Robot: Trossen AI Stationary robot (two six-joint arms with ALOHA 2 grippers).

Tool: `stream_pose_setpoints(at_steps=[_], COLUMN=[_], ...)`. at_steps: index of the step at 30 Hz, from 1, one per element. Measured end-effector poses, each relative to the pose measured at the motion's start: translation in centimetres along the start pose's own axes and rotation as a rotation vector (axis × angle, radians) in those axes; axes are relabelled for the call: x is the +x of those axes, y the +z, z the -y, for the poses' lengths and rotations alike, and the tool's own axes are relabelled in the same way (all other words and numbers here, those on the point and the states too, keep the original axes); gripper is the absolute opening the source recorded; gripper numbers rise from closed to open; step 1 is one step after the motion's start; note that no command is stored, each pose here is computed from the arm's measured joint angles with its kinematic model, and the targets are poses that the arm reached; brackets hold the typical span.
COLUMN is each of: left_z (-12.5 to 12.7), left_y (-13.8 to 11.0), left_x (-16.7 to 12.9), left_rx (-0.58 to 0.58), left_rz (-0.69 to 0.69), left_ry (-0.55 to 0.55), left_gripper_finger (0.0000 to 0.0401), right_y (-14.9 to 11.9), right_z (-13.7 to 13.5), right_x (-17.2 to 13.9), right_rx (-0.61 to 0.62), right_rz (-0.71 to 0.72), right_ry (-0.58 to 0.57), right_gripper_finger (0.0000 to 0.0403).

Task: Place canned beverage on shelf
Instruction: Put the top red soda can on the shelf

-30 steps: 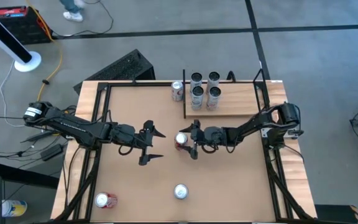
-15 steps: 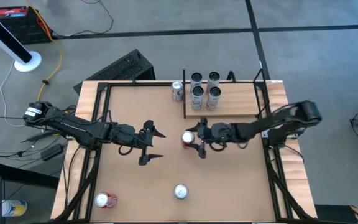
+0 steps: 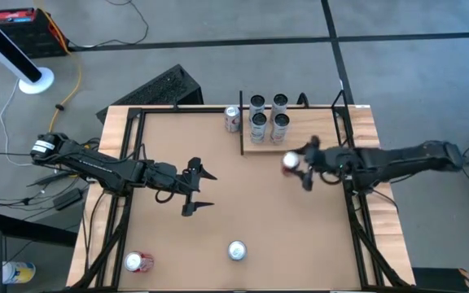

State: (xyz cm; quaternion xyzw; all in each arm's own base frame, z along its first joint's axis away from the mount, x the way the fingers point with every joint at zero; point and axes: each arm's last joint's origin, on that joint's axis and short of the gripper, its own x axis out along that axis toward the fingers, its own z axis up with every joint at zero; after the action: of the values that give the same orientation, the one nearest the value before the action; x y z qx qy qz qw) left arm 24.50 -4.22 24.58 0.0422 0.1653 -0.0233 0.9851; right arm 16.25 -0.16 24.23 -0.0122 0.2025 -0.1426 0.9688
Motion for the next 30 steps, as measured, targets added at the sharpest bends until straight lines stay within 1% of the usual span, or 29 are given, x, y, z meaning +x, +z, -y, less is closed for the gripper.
stream_pose_setpoints(at_steps=[4, 9, 12, 14, 17, 21, 30], left_z=[0.0, 0.0, 0.0, 0.0, 0.0, 0.0, 0.0], left_y=[0.0, 0.1, 0.1, 0.0, 0.0, 0.0, 0.0], left_x=[0.0, 0.0, 0.0, 0.0, 0.0, 0.0, 0.0], left_rx=[0.005, 0.010, 0.010, 0.011, 0.012, 0.012, 0.020], left_rz=[0.002, 0.009, 0.008, 0.002, -0.001, -0.002, -0.004], left_ry=[0.000, 0.000, -0.001, -0.006, -0.007, -0.007, -0.006], left_gripper_finger=[0.0389, 0.0389, 0.0389, 0.0389, 0.0389, 0.0389, 0.0389], right_y=[-0.7, -1.5, -2.0, -2.6, -3.8, -4.4, -4.4], right_z=[2.7, 5.9, 7.8, 8.9, 10.3, 11.8, 12.4], right_x=[-1.1, -1.3, -1.2, -0.8, -0.2, 0.2, 0.8], right_rx=[0.053, 0.129, 0.182, 0.216, 0.261, 0.294, 0.240], right_rz=[-0.002, -0.019, -0.026, -0.024, -0.021, -0.019, -0.003], right_ry=[-0.144, -0.354, -0.451, -0.472, -0.468, -0.484, -0.474], right_gripper_finger=[0.0322, 0.0322, 0.0322, 0.0322, 0.0322, 0.0322, 0.0322])
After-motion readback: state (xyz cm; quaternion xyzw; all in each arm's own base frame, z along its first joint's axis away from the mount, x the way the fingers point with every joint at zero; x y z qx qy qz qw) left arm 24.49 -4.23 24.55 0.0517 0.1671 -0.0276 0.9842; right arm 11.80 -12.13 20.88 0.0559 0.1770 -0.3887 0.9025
